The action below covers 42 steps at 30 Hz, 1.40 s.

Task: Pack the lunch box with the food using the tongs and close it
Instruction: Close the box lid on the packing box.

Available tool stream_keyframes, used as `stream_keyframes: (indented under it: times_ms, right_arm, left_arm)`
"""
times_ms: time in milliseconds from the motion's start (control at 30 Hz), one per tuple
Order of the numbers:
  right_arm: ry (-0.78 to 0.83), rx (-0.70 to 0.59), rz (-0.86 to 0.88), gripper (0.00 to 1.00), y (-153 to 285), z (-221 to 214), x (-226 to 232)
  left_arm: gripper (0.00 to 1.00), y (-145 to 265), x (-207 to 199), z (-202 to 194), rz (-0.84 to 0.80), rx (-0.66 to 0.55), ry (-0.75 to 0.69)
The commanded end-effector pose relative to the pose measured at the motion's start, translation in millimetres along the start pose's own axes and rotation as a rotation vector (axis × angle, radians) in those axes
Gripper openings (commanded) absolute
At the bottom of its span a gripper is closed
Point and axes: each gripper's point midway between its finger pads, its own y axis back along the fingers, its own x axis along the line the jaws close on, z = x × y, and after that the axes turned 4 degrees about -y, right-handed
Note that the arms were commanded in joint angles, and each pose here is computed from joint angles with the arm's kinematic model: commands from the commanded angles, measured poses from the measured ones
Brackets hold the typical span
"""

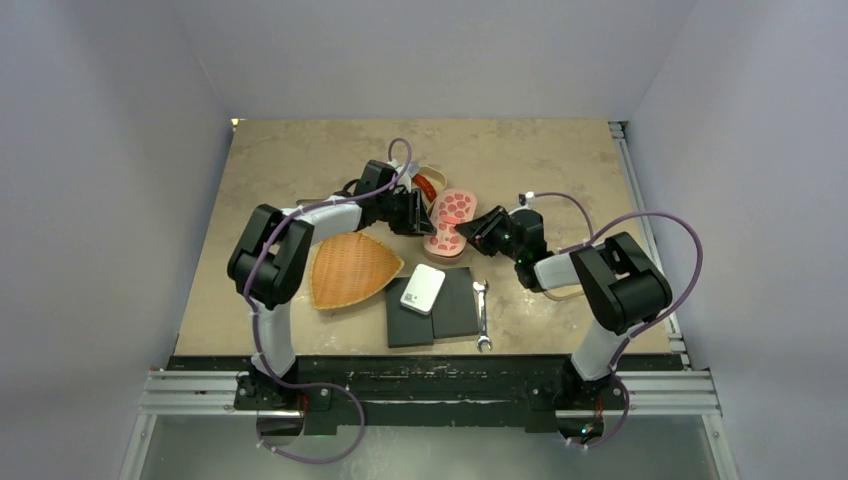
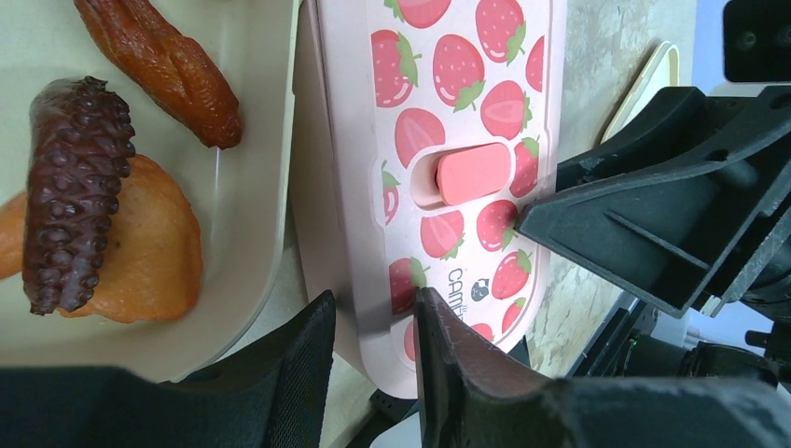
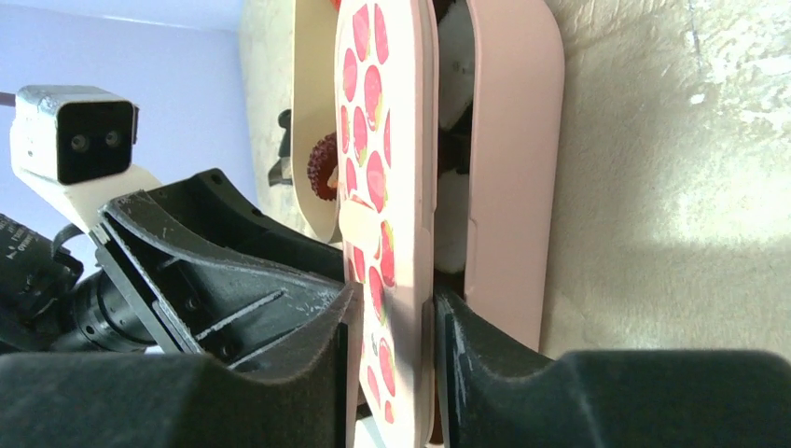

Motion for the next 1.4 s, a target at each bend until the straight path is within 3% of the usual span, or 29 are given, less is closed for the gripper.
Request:
stream_keyframes:
  times_ms: [0, 600, 800, 1100, 1367]
  right_arm:
    - [0.083, -0.058, 0.024, 0.36, 2, 16, 27]
    - [0.283, -0.189, -0.132, 0.51, 17, 47, 29]
    - [0.335, -0.153, -0.172, 0.52, 10, 43, 21]
    - [0.345, -0.067, -0.271, 0.43, -1, 21, -17]
    - [0.321, -0.039, -0.342, 0.35, 5, 9, -49]
  left_arm:
    - [0.33, -5, 15, -4, 0.055, 0.02, 0.004]
    - [0.33, -5, 13, -7, 0.041, 0.026, 0.013]
    - [0.33, -6, 13, -8, 0.039, 0.029, 0.013]
    - [0.34, -6, 17, -11, 0.081, 0.041, -0.012]
    - [0.34, -4, 32, -17, 0.248, 0.086, -0.119]
